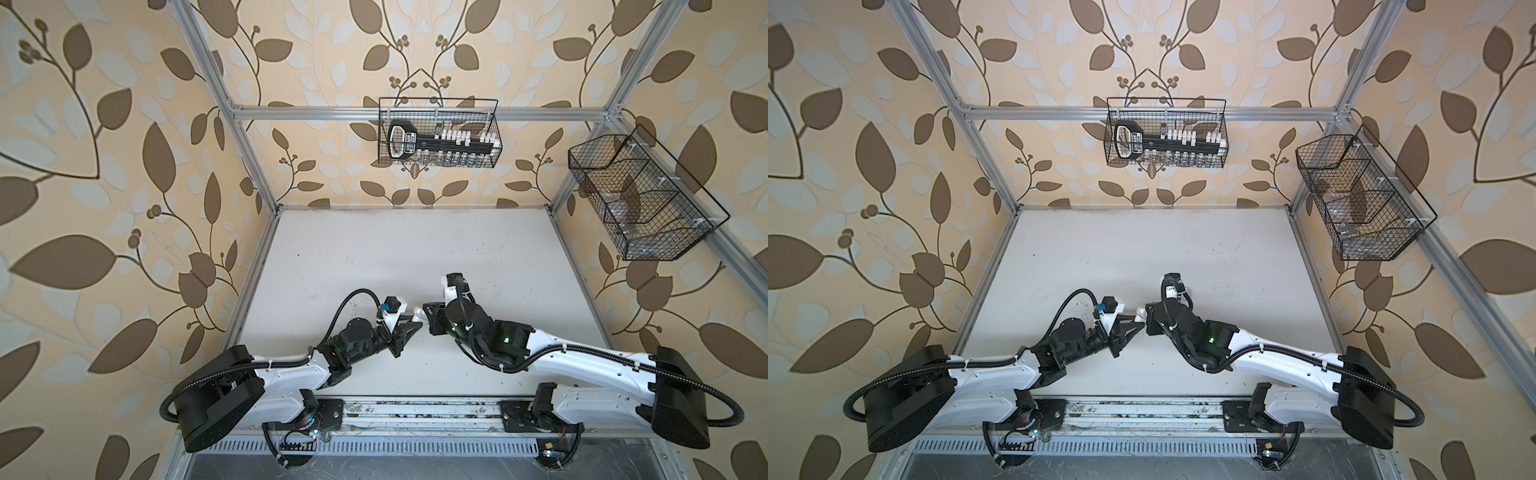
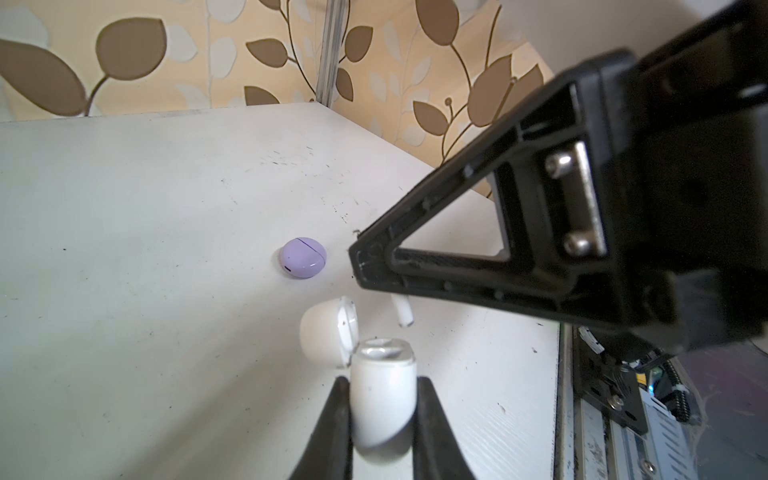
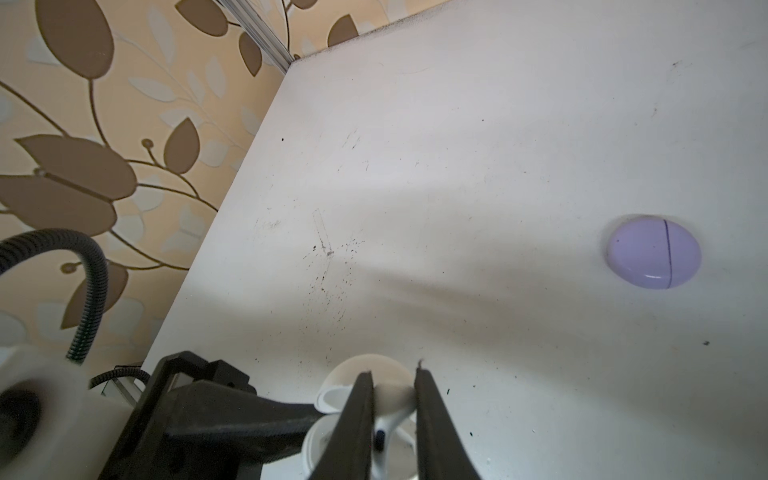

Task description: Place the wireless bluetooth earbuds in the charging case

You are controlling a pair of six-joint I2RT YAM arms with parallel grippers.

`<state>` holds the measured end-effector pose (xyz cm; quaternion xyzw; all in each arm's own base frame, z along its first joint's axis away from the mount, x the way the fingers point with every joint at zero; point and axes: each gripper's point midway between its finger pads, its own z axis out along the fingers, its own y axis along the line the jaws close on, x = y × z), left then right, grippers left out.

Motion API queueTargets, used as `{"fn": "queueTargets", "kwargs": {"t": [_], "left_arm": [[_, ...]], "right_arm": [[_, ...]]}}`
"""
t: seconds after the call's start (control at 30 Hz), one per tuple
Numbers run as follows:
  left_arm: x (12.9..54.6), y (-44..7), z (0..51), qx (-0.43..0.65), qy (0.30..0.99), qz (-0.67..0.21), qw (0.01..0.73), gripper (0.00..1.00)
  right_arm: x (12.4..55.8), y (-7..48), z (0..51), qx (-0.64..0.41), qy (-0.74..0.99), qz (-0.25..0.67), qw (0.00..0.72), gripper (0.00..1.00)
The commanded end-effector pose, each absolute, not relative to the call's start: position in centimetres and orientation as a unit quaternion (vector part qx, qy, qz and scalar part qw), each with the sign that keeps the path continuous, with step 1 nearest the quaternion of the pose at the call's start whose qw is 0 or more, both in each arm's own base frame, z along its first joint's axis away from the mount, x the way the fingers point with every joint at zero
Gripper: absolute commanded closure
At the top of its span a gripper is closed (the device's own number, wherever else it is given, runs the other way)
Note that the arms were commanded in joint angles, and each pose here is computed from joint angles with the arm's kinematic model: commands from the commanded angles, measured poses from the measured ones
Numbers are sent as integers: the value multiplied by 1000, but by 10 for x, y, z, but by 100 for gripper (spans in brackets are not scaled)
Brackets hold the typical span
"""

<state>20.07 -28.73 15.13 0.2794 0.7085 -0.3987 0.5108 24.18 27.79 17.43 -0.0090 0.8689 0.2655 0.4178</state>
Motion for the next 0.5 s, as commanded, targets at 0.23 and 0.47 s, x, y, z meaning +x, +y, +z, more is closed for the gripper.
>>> {"fn": "queueTargets", "kwargs": {"t": [0.23,0.47], "left_arm": [[210,-285,182,261,682,-403,552,100],[209,-283,184,258,679,-403,556,100]], "right_arm": [[244,292,182,-3,861,289,419,82],[243,295,178,-2,861,292,416,82]]}}
